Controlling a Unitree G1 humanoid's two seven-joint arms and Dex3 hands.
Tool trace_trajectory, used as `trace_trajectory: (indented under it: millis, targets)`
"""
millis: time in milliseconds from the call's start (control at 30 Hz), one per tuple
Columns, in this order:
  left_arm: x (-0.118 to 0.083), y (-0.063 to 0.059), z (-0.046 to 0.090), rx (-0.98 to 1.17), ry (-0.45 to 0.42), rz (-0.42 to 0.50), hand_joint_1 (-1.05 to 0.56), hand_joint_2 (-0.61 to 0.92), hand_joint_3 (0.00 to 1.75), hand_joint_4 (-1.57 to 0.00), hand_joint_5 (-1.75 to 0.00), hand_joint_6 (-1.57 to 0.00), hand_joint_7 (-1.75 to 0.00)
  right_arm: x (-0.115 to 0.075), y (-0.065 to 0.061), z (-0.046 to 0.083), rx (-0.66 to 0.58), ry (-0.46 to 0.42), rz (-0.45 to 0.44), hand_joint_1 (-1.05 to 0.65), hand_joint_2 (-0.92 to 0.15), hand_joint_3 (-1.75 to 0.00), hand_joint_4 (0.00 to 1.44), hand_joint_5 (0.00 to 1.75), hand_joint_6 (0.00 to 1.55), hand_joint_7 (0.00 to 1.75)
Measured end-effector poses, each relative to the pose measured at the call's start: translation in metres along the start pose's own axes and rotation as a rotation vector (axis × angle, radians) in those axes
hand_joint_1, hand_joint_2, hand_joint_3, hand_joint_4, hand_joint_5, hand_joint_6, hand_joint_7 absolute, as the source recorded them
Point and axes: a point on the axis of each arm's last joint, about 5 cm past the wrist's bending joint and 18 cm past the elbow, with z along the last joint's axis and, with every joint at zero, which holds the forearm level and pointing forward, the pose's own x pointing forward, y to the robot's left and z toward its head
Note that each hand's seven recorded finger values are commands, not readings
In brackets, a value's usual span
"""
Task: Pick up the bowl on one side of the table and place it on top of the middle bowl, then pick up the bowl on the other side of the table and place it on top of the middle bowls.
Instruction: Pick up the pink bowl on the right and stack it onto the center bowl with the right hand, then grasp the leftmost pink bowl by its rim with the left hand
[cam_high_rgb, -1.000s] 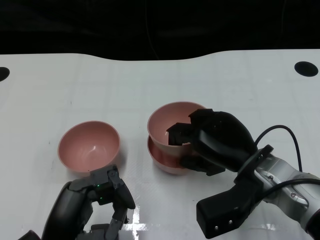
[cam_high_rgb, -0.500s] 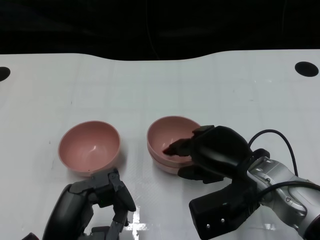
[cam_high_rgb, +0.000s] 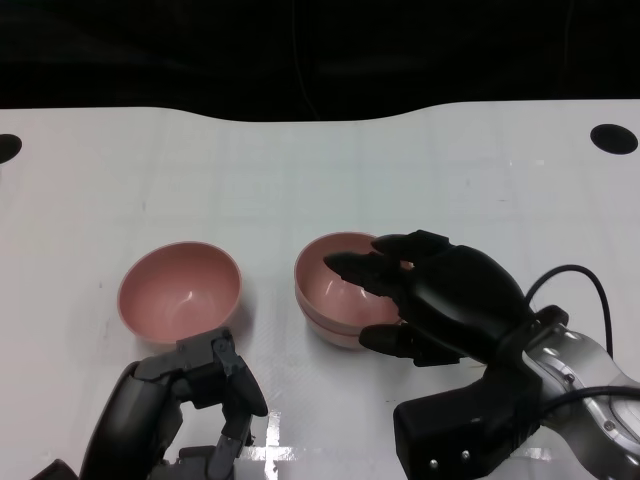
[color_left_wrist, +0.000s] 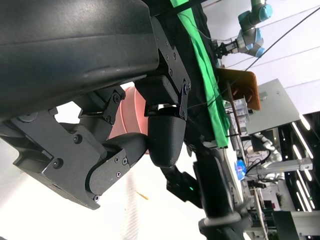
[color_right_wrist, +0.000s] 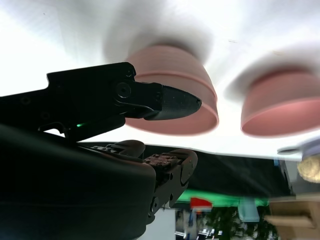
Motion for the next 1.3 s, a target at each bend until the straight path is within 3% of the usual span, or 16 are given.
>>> trace_trajectory:
  millis: [100,167,233,400,533,667,767,800,867,900,933,1000,1100,1167,1200,1300]
  targets:
    - [0.000,0.000,0.000,0.003,0.000,0.000,-0.20,0.37,1.33,-0.84,-1.71,-0.82,-1.47,-0.011,-0.004,0.000,0.048,-0.004,-0.058,-0.77,-0.92,-0.41,0.20,0.23,0.24,0.01]
    - [0.001,0.000,0.000,0.004,-0.002,-0.001,-0.21,0.37,1.33,-0.84,-1.71,-0.81,-1.48,-0.020,-0.005,-0.002,0.096,-0.011,-0.102,-0.72,-0.92,-0.35,0.09,0.53,0.26,0.02]
    - [0.001,0.001,-0.001,0.004,0.001,0.000,-0.21,0.37,1.32,-0.84,-1.71,-0.81,-1.48,-0.031,-0.005,-0.004,0.148,-0.022,-0.143,-0.68,-0.92,-0.31,0.02,0.70,0.28,0.03]
    - [0.002,0.001,-0.001,0.002,-0.001,0.002,-0.20,0.36,1.33,-0.84,-1.71,-0.81,-1.48,-0.051,0.000,-0.006,0.259,-0.036,-0.206,-0.61,-0.92,-0.25,0.04,0.80,0.35,0.06]
    - [0.001,0.001,0.000,-0.020,0.005,0.019,-0.17,0.37,1.34,-0.82,-1.69,-0.79,-1.47,-0.074,0.004,-0.003,0.410,-0.006,-0.275,-0.40,-0.92,-0.18,0.18,0.89,0.51,0.14]
    - [0.001,0.002,0.002,-0.043,0.010,0.041,-0.14,0.41,1.27,-0.80,-1.64,-0.77,-1.45,-0.095,0.012,0.000,0.536,0.025,-0.329,-0.28,-0.92,-0.22,0.35,0.95,0.64,0.21]
    - [0.002,0.003,0.005,-0.048,0.004,0.052,-0.11,0.46,1.22,-0.77,-1.55,-0.75,-1.31,-0.102,0.016,0.003,0.594,0.027,-0.370,-0.19,-0.92,-0.25,0.48,0.99,0.75,0.27]
    - [0.003,0.003,0.007,-0.050,0.004,0.057,-0.11,0.47,1.20,-0.76,-1.51,-0.75,-1.26,-0.104,0.016,0.004,0.620,0.023,-0.395,-0.17,-0.89,-0.30,0.52,1.00,0.78,0.30]
    - [0.003,0.004,0.010,-0.048,-0.002,0.066,-0.11,0.50,1.14,-0.73,-1.42,-0.74,-1.13,-0.106,0.018,0.006,0.687,0.027,-0.450,-0.12,-0.71,-0.65,0.57,1.07,0.79,0.43]
    - [0.003,0.004,0.011,-0.044,-0.007,0.071,-0.12,0.56,1.00,-0.70,-1.34,-0.73,-1.01,-0.107,0.019,0.008,0.725,0.035,-0.473,-0.09,-0.59,-0.90,0.58,1.14,0.79,0.55]
    - [0.003,0.005,0.013,-0.041,-0.011,0.075,-0.13,0.59,0.93,-0.69,-1.31,-0.73,-0.95,-0.109,0.019,0.009,0.757,0.041,-0.488,-0.08,-0.53,-1.00,0.59,1.17,0.78,0.61]
    - [0.003,0.005,0.015,-0.037,-0.016,0.075,-0.13,0.61,0.87,-0.69,-1.28,-0.73,-0.91,-0.110,0.020,0.012,0.799,0.049,-0.499,-0.07,-0.49,-1.09,0.59,1.20,0.76,0.67]
    - [0.003,0.007,0.018,0.009,-0.012,0.076,-0.14,0.74,0.54,-0.59,-1.03,-0.67,-0.48,-0.113,0.019,0.014,0.866,0.106,-0.521,-0.02,-0.46,-1.26,0.79,1.41,0.88,0.95]
    - [0.004,0.009,0.022,0.040,-0.021,0.077,-0.14,0.78,0.47,-0.57,-0.99,-0.68,-0.39,-0.115,0.019,0.014,0.900,0.151,-0.525,-0.01,-0.44,-1.30,0.83,1.44,0.89,1.00]
    - [0.004,0.010,0.023,0.063,-0.020,0.076,-0.20,0.83,0.33,-0.52,-0.89,-0.65,-0.27,-0.116,0.019,0.013,0.914,0.166,-0.521,-0.01,-0.39,-1.43,0.90,1.60,0.91,1.18]
    - [0.006,0.012,0.029,0.166,-0.018,0.063,-0.29,0.90,0.14,-0.45,-0.76,-0.60,-0.12,-0.118,0.022,0.013,0.946,0.193,-0.498,-0.02,-0.33,-1.53,0.95,1.73,0.88,1.44]
